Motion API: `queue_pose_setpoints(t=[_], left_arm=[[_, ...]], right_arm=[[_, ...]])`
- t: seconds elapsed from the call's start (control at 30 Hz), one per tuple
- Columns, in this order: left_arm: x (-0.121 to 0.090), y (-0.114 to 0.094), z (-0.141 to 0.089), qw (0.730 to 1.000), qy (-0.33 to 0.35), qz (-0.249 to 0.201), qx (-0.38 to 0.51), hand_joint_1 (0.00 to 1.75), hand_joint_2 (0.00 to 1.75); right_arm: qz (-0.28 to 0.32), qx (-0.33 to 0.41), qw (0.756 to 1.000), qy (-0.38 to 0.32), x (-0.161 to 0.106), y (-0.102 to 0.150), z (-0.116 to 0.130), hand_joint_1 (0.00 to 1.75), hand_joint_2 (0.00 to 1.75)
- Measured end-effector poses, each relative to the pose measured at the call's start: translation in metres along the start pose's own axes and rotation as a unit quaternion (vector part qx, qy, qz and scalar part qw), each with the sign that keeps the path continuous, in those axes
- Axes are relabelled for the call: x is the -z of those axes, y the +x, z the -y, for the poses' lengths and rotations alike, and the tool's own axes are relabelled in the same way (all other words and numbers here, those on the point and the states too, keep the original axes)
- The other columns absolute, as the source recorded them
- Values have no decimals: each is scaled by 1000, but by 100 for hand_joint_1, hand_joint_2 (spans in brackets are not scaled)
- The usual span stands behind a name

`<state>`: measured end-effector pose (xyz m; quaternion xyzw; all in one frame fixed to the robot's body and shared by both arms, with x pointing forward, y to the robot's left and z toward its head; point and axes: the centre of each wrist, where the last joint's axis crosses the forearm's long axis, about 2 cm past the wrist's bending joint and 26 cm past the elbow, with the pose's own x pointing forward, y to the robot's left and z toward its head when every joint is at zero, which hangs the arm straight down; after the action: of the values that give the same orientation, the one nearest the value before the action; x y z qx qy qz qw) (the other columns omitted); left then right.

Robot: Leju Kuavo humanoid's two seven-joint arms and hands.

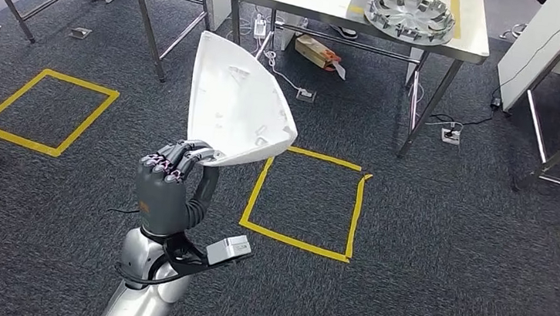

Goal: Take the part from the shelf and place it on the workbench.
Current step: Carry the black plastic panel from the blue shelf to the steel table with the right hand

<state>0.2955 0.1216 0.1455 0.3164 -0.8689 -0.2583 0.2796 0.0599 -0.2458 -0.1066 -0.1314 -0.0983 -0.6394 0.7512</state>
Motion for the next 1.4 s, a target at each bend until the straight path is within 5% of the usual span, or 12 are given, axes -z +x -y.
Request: queue_pose_setpoints(t=[1.4], left_arm=[[-1, -1, -3, 1000, 4, 4, 3, 175, 175]], right_arm=[[-8, 1, 1000, 2, -1, 0, -3, 0, 0]])
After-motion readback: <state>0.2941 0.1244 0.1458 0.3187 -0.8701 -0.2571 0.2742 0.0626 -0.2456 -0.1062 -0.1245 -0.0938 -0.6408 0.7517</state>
